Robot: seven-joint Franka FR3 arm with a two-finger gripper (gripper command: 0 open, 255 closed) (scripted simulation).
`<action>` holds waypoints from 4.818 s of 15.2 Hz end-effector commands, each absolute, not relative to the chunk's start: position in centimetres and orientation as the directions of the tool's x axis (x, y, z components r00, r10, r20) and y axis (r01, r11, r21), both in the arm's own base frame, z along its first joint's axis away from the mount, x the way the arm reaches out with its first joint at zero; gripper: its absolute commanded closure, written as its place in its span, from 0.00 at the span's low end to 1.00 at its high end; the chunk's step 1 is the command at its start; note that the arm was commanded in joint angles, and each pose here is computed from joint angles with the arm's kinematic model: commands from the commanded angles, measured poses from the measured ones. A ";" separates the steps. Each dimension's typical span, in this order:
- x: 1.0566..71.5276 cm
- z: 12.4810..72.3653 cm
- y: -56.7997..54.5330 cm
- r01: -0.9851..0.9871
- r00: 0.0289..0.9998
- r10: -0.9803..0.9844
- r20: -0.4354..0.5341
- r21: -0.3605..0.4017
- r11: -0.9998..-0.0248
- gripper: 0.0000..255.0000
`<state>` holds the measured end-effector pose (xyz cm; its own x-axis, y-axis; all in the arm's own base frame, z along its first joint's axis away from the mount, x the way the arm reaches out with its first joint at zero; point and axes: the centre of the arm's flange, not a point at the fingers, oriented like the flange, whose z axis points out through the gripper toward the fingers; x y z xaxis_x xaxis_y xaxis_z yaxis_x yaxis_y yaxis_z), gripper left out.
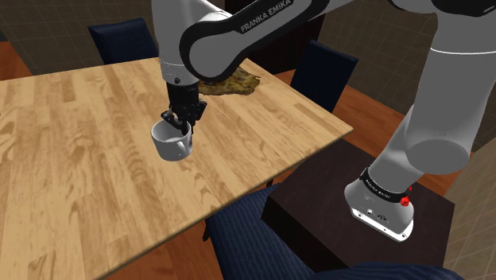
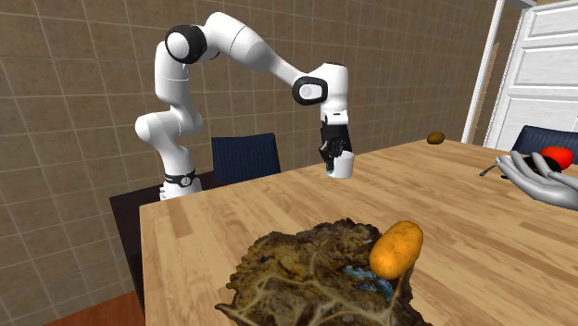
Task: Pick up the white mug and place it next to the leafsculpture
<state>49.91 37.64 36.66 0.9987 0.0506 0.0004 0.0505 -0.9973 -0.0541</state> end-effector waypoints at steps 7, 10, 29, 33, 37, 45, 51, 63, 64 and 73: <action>49.9 41.0 37.7 0.050 0.999 0.050 0.000 -0.054 -0.997 1.00; 49.9 42.5 37.7 0.050 0.999 0.050 0.000 -0.054 -0.997 1.00; 57.5 48.8 32.4 0.050 0.999 0.050 0.000 -0.054 -0.997 1.00; 61.9 48.8 29.4 0.050 0.999 0.050 0.000 -0.054 -0.997 1.00; 65.2 48.3 27.1 0.050 0.999 0.050 0.000 -0.054 -0.997 1.00; 65.2 44.1 27.1 0.050 0.999 0.050 0.000 -0.054 -0.997 1.00; 65.2 40.9 27.1 0.050 0.999 0.050 0.000 -0.054 -0.997 1.00; 65.2 34.8 27.1 0.050 0.999 0.050 0.000 -0.054 -0.997 1.00; 65.2 34.8 27.1 0.050 0.999 0.050 0.000 -0.054 -0.997 1.00; 65.2 34.8 27.1 0.050 0.999 0.050 0.000 -0.054 -0.997 0.00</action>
